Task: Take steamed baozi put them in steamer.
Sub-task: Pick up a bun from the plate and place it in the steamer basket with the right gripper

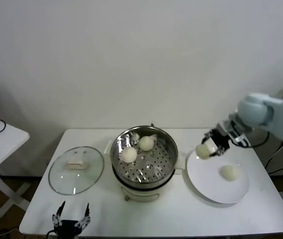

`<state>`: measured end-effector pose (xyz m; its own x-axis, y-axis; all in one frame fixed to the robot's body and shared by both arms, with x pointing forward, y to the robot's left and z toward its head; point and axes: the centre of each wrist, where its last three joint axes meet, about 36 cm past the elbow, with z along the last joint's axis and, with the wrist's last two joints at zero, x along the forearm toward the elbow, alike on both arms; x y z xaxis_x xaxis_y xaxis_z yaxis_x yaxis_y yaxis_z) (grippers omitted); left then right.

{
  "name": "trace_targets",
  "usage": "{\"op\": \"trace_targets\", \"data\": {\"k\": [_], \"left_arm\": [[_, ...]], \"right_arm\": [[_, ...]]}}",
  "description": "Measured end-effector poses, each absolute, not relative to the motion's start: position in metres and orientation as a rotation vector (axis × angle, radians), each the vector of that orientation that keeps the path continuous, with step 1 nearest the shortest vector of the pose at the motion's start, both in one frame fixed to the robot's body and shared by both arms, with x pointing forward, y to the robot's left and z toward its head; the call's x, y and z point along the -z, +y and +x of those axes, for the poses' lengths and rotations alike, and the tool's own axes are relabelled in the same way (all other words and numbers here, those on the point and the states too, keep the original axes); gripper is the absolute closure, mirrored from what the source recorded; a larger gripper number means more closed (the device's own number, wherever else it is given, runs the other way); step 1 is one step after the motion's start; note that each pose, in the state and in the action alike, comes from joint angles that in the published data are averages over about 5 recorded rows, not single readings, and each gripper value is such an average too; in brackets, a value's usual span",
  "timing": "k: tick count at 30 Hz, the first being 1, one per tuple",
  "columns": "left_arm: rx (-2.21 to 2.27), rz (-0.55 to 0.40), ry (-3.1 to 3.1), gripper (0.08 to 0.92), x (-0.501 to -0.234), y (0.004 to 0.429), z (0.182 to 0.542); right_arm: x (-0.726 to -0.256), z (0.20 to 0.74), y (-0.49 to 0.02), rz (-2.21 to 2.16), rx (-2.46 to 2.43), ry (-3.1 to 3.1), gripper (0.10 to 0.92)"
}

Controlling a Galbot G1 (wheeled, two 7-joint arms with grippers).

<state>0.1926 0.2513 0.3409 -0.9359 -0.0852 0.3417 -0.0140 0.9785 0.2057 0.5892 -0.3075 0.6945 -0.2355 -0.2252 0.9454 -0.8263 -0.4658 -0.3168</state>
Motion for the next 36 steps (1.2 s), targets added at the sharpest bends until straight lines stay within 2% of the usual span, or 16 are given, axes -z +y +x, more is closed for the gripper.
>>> {"op": "trace_targets", "data": {"k": [6, 12, 22, 36], "left_arm": [[0.286, 0.067, -2.769, 0.177, -0.340, 0.250, 0.192], [0.288, 0.063, -2.772, 0.177, -0.340, 0.249, 0.192], [0.289, 0.058, -2.779, 0.177, -0.341, 0.247, 0.193], [0.292, 0.078, -2.777, 0.177, -0.339, 0.252, 0.194]], "right_arm": [[-0.766, 0.570, -0.241, 1.719, -2.021, -1.114, 0.429], [-0.783, 0.539, -0.173, 1.857, -2.235, -0.864, 0.446], [-0.728, 0.525, -0.103, 1.973, -2.362, -0.485, 0.455], [-0.642, 0.538, -0.050, 2.056, -2.387, -0.290, 0.462]]}}
